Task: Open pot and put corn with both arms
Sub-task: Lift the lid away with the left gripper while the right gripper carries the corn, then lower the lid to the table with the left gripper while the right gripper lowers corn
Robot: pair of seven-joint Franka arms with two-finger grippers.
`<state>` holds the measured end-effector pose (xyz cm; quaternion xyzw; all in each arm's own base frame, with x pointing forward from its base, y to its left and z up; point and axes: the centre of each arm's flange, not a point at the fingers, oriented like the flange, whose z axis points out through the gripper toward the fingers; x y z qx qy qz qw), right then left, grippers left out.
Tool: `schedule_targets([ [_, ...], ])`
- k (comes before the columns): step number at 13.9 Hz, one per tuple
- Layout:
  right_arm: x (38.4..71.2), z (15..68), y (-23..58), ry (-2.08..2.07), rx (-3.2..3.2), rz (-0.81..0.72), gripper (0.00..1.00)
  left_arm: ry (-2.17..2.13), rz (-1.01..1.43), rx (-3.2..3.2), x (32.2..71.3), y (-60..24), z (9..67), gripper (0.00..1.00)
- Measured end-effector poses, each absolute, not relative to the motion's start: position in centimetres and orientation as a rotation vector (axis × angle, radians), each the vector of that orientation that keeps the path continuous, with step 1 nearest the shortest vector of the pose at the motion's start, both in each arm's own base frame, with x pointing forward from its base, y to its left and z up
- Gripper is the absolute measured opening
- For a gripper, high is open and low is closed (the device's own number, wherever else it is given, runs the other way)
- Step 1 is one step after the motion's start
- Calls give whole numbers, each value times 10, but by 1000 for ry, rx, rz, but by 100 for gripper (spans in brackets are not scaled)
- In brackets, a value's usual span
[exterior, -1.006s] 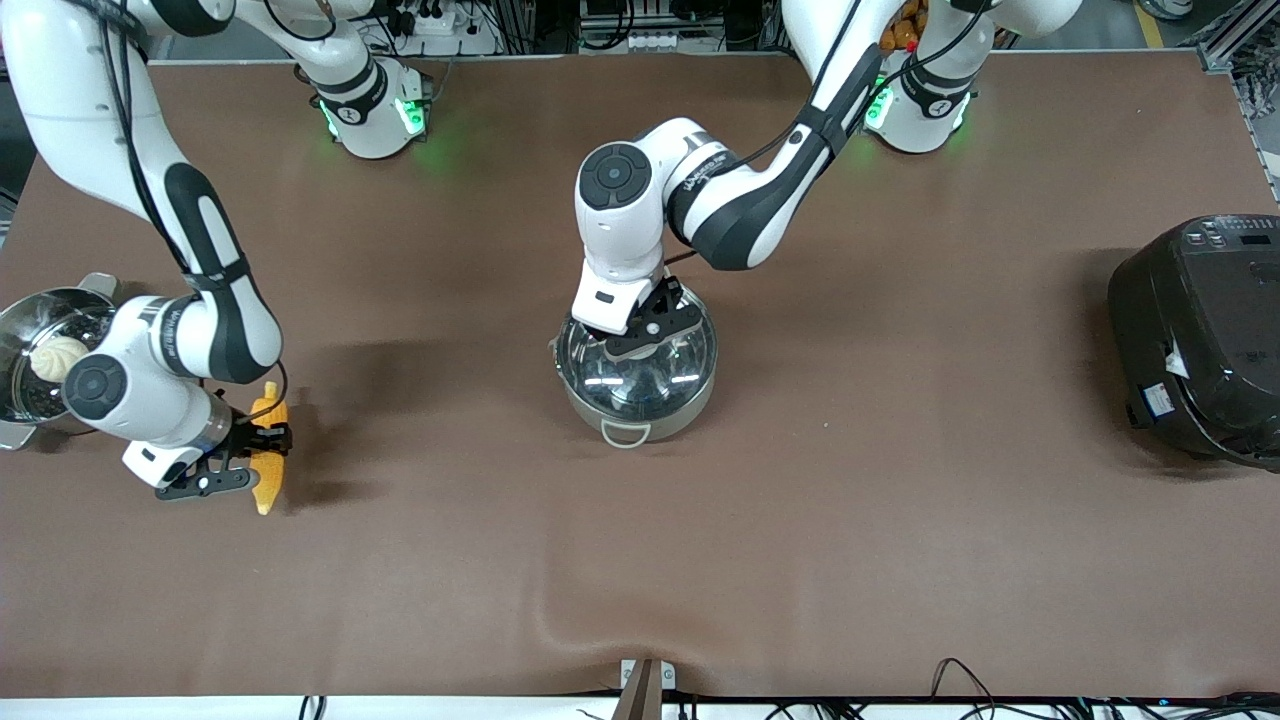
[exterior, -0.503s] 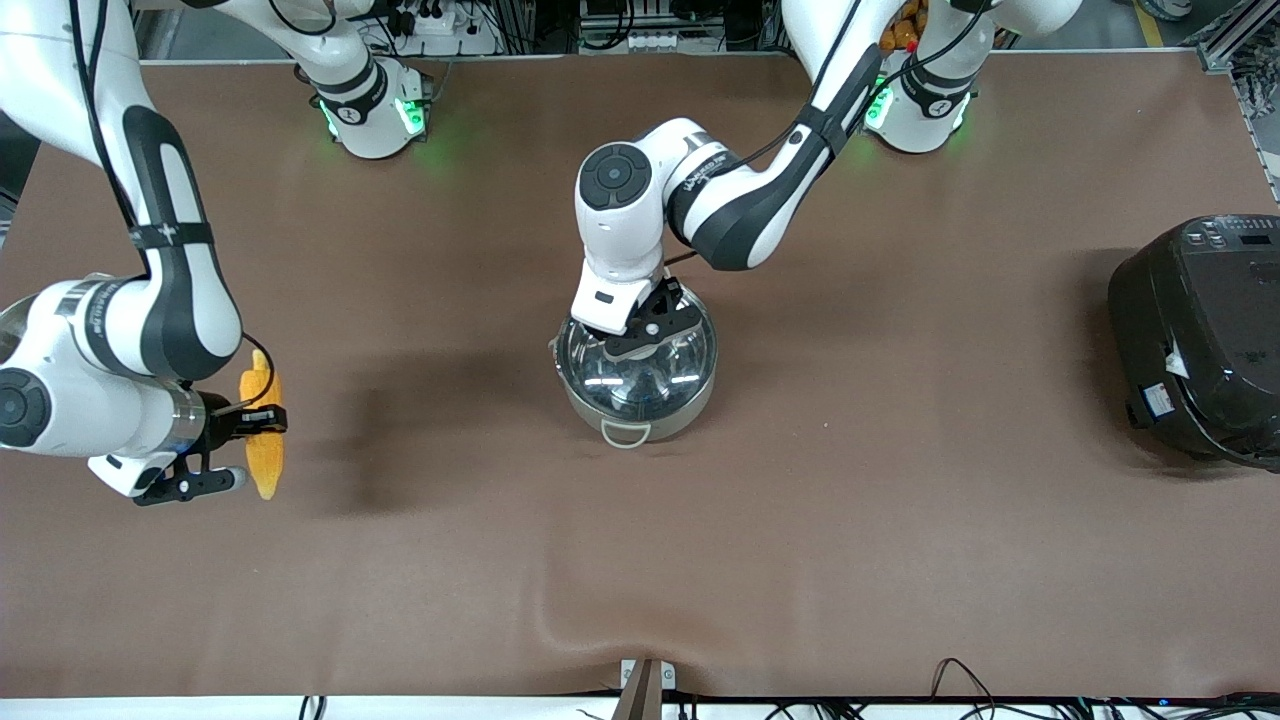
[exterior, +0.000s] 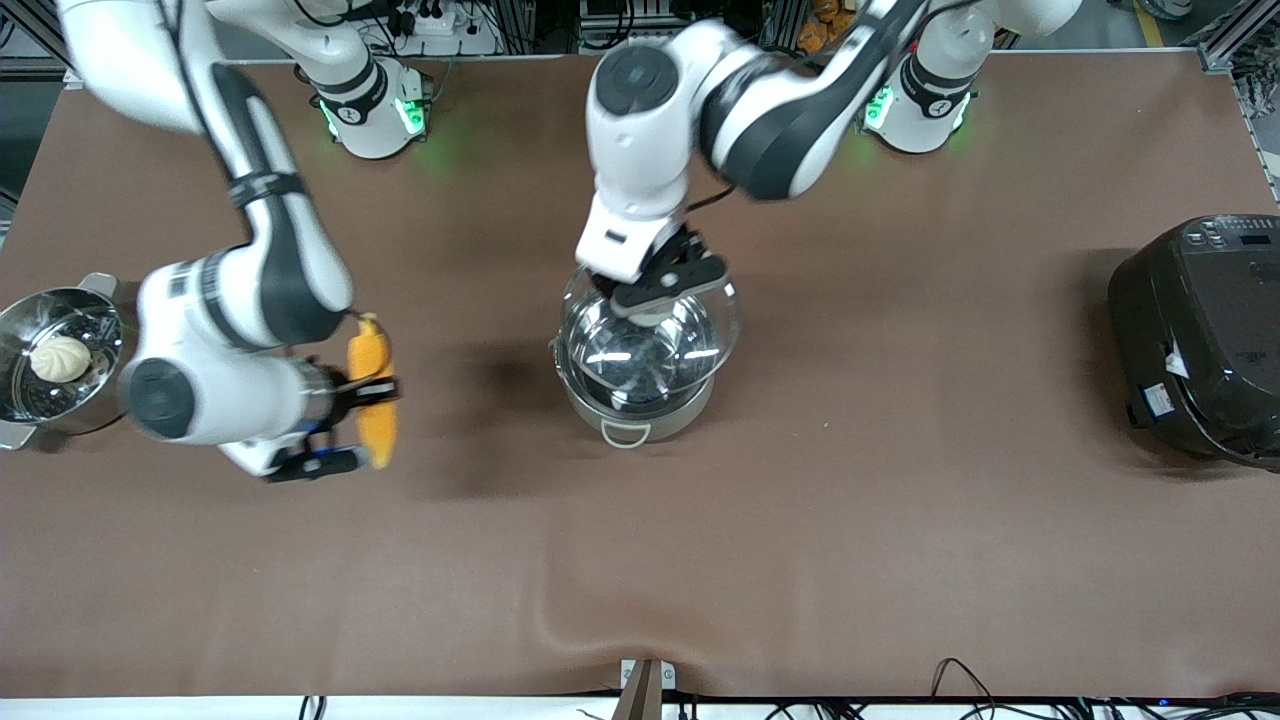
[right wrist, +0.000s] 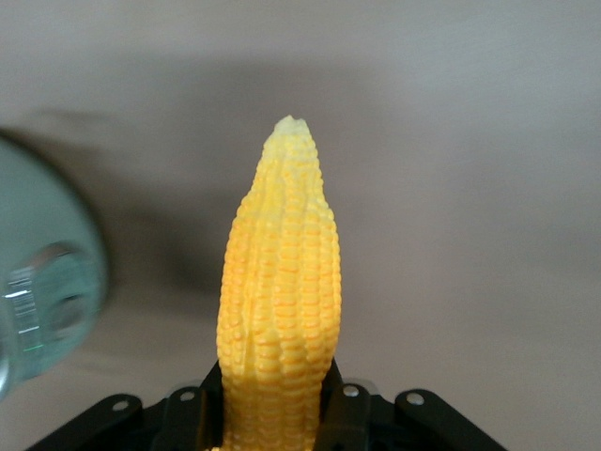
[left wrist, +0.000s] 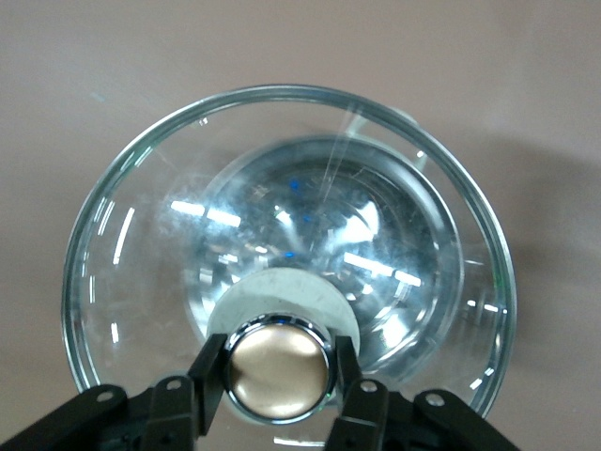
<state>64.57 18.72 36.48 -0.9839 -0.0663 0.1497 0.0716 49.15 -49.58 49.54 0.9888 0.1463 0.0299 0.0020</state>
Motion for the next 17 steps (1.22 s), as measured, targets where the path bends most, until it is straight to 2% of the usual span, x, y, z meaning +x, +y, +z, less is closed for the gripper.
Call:
schedule_targets([
  [2,622,369,253,-274,-2947,477,37,373,102,3116,520,-431,536,51],
  [4,583,374,337,-423,-2953,483,37,258,74,3148,551,-352,557,51],
  [6,537,387,417,-599,-2957,430,37,175,18,3174,574,-276,555,51],
  [8,505,397,469,-731,-2959,314,37,124,-61,3192,590,-218,534,51],
  [10,501,392,489,-776,-2952,207,37,115,-139,3202,599,-178,504,51],
  [14,523,358,498,-852,-2924,22,37,151,-180,3201,597,-148,420,51],
  [17,532,345,501,-1014,-2880,-37,35,206,-186,3194,587,-122,365,51],
])
